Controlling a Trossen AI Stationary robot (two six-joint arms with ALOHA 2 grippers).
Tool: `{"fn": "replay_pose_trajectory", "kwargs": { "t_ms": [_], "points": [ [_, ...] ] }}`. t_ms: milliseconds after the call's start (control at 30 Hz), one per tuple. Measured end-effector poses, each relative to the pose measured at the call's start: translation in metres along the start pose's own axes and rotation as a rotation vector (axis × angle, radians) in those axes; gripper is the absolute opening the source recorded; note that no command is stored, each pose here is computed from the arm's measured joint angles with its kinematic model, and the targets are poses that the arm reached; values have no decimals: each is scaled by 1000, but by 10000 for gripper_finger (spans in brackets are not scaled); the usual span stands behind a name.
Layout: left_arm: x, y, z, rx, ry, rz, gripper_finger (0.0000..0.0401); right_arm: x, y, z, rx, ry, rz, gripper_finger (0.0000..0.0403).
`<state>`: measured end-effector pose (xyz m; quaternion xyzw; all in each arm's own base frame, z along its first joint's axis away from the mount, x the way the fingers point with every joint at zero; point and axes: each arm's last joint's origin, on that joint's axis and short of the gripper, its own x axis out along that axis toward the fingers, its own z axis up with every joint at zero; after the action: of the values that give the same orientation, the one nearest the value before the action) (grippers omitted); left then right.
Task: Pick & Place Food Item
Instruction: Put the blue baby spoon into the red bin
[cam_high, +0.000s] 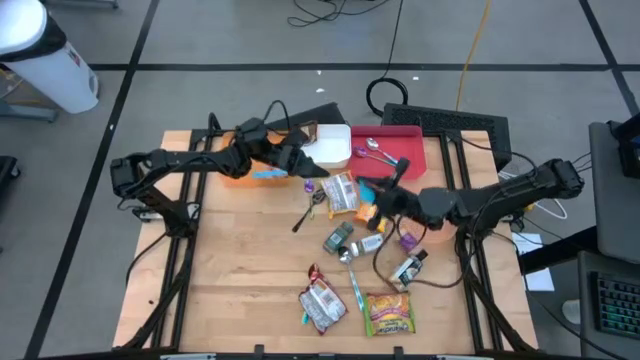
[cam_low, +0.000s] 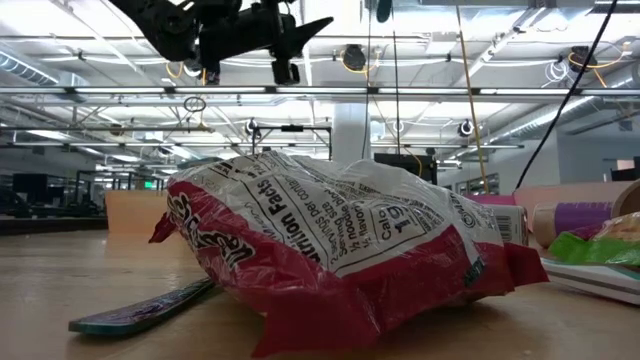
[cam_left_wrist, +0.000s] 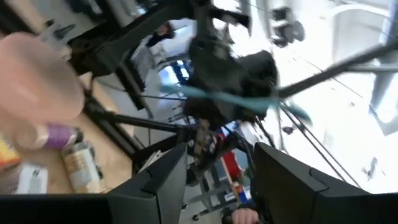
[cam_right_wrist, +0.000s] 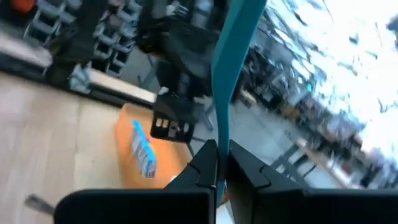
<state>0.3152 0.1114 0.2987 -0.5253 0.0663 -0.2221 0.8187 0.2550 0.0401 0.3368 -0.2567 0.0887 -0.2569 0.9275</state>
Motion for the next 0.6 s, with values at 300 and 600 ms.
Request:
{"fn": "replay_pose_trajectory", "kwargs": {
  "t_ms": [300, 600],
  "points": [
    [-15, -7, 13, 130, 7, -71, 195, 19, -55, -17, 274, 314, 152, 3],
    [-20, -8, 14, 222, 93, -96, 195, 52, -91, -63, 549, 639, 386, 3]
  ]
}}
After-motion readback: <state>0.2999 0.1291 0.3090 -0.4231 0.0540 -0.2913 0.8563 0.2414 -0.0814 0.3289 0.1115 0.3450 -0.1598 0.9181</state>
